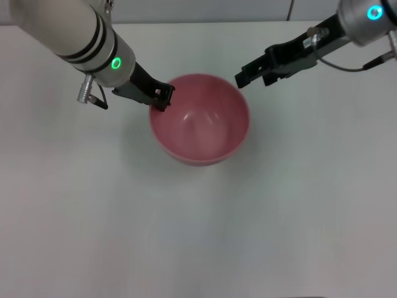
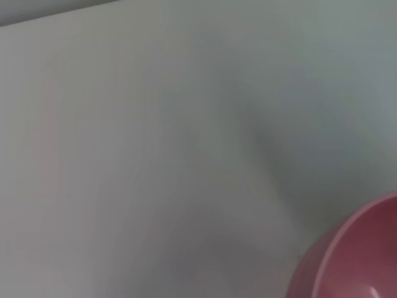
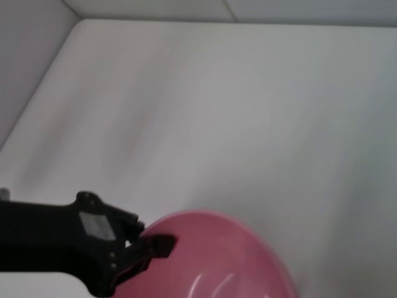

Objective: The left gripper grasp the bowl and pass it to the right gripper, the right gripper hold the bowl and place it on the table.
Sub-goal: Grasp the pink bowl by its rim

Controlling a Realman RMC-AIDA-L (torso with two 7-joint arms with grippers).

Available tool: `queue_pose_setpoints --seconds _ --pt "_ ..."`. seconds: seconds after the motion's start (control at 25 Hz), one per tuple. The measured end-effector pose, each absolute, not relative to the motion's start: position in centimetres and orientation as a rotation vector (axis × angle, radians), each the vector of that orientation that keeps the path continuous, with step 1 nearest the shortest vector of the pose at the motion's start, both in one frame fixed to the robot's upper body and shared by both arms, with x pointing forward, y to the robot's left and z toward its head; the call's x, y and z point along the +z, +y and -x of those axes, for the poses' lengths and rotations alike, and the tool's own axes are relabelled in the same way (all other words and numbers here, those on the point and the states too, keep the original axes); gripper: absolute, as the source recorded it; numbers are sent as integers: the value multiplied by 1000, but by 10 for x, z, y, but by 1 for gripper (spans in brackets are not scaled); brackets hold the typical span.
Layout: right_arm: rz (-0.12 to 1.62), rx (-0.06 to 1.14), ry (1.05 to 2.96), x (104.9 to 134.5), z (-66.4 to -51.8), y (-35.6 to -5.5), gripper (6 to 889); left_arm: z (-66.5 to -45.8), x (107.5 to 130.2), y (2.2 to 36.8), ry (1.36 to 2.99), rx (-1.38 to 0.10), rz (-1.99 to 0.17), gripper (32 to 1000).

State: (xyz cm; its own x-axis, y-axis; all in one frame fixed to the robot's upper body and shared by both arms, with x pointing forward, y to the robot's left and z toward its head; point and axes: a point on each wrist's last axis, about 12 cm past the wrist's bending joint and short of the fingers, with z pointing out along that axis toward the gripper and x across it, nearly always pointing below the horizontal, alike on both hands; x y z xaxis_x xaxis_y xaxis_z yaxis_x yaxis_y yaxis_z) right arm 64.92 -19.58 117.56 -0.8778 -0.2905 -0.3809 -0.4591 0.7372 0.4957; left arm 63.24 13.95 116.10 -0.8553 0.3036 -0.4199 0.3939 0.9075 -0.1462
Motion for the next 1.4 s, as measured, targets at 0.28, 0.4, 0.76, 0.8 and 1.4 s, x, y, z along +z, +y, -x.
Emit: queue_pose_setpoints --seconds 0.28,0.4,0.76,0.8,1.4 --pt "695 788 2732 1157 -642 -167 737 -634 1164 136 2670 -320 -519 69" --pt "718 733 2758 1151 -639 -161 737 -634 1164 136 2670 -321 -519 69" --pt "625 719 2779 1134 -639 -164 732 -634 1164 135 2666 -323 -519 71" --pt "619 718 2778 1133 -639 -165 731 -634 1164 135 2666 -323 -519 71" --pt "533 692 2779 1117 -640 -168 491 -632 1164 130 2661 -338 -537 73"
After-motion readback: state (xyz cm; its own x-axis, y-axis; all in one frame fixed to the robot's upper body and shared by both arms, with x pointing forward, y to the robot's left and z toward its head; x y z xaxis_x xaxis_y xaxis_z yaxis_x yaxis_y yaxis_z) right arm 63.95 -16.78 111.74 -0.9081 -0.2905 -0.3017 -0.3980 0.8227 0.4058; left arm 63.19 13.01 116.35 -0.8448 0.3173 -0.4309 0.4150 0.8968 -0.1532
